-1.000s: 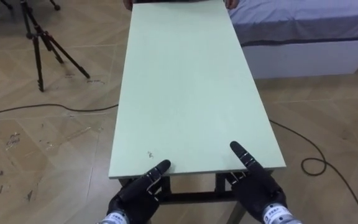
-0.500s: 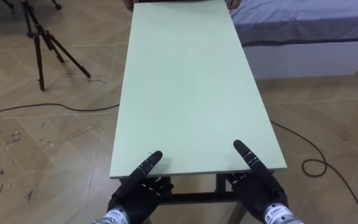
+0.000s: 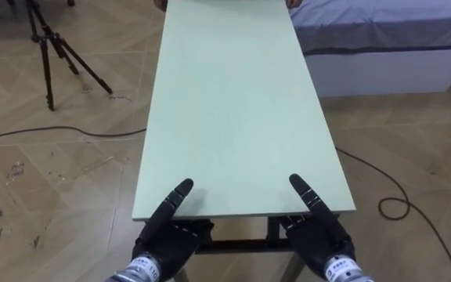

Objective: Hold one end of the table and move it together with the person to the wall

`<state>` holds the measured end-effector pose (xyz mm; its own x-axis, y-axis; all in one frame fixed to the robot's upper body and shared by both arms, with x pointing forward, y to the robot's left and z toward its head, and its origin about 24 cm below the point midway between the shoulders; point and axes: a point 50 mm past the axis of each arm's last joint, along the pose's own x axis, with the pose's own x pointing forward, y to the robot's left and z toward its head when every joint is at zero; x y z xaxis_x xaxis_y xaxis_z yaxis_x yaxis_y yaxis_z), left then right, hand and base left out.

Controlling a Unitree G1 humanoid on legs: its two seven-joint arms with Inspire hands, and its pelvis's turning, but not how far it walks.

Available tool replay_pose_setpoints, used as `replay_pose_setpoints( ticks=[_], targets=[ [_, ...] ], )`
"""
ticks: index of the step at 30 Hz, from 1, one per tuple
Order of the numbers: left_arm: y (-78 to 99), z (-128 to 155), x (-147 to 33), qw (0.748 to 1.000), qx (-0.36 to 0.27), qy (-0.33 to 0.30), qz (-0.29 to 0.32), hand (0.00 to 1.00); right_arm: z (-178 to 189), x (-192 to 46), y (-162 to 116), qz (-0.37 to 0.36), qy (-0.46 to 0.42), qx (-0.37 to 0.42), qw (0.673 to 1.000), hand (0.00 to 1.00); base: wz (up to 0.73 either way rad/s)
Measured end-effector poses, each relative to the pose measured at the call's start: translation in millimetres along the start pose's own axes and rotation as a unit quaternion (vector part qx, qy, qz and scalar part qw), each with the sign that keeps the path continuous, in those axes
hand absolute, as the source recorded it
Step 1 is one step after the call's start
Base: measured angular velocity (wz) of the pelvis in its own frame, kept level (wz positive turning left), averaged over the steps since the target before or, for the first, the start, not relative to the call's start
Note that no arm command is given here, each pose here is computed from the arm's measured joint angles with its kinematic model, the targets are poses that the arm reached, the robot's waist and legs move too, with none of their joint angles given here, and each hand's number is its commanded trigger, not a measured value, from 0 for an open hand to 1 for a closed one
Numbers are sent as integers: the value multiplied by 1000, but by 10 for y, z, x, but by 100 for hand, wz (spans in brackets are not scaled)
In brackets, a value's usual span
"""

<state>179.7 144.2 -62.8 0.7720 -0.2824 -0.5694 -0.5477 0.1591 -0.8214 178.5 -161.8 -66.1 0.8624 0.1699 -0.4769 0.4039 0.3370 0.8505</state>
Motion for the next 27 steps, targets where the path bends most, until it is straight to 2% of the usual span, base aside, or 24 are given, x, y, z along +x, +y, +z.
replay_pose_setpoints(
  ticks=[9, 15, 27],
  targets=[
    [-31, -24, -4, 1000, -10, -2, -10, 100, -23, -5, -40, -34, 4, 12, 999, 100, 0],
    [-2, -27, -9, 1000, -17, -8, 3, 100, -45, 0, -37, -34, 3, -11, 999, 100, -1],
    [20, -38, -8, 1000, 9, -18, 3, 100, -60, 5, -28, -31, 4, -9, 999, 100, 0]
  ],
)
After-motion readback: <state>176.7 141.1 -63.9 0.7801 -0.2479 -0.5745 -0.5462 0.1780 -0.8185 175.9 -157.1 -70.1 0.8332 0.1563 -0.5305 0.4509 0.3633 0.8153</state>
